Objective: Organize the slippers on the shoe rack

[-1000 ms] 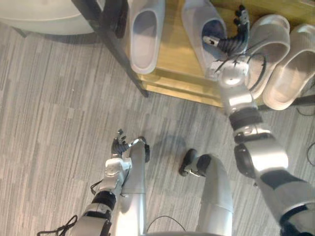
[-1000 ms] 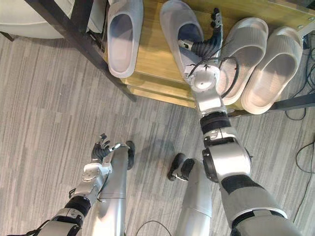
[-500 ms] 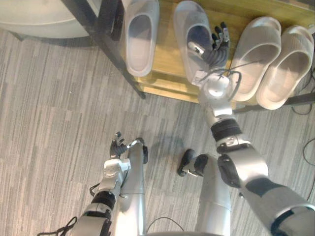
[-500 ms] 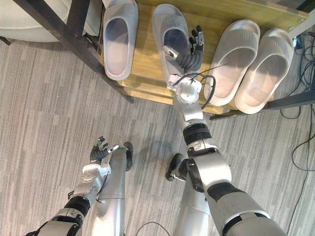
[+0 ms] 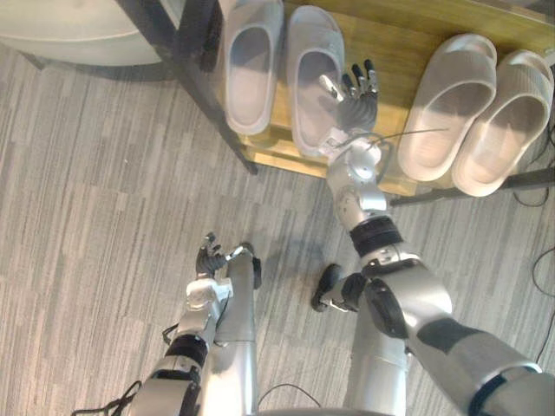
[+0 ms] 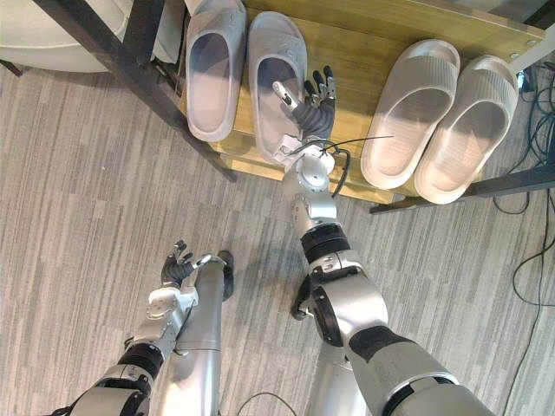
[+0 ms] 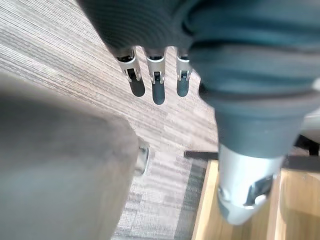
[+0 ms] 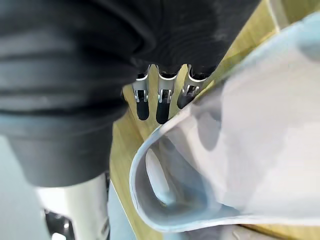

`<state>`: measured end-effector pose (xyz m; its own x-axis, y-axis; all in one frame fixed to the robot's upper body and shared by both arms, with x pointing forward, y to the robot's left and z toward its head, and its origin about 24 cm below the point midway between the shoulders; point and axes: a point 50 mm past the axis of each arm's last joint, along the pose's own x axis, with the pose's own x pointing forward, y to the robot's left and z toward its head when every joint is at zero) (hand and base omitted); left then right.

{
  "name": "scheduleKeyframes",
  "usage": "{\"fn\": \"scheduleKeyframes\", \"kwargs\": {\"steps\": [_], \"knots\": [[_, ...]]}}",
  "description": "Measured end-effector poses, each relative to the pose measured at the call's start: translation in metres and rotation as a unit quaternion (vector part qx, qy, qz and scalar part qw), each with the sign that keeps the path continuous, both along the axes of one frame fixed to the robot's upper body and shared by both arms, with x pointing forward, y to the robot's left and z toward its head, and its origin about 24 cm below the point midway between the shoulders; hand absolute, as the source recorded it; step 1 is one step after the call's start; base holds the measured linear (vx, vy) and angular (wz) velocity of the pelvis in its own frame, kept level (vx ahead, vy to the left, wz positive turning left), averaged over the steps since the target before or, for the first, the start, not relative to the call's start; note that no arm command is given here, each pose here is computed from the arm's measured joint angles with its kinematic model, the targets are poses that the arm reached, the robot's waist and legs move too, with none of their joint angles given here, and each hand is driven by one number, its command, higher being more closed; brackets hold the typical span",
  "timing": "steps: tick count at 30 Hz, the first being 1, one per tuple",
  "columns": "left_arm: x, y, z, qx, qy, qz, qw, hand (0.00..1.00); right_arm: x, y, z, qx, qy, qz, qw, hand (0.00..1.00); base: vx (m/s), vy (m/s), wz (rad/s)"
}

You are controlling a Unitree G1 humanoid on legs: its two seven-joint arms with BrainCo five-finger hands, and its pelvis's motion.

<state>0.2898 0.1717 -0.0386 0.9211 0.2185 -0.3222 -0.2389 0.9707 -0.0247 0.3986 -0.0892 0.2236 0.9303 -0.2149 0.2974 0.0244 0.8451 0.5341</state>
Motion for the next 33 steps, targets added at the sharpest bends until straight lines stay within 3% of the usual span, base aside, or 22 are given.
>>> {"fn": "scheduleKeyframes", "kwargs": {"steps": [15,33], "knots": [[0.005,-0.008,0.003,0.002,0.001,-0.004,1.000,0.00,0.001,-0.005,-0.002,0.076,0.009,0.006,0.997,0.00,-0.01,0.014,0.03],[0.003,-0.004,0.000,-0.009,0.006,0.011,1.000,0.00,0.009,-0.031,-0.003,0.035,0.024,-0.023,0.999,0.00,0.00,0.029,-0.01]]}}
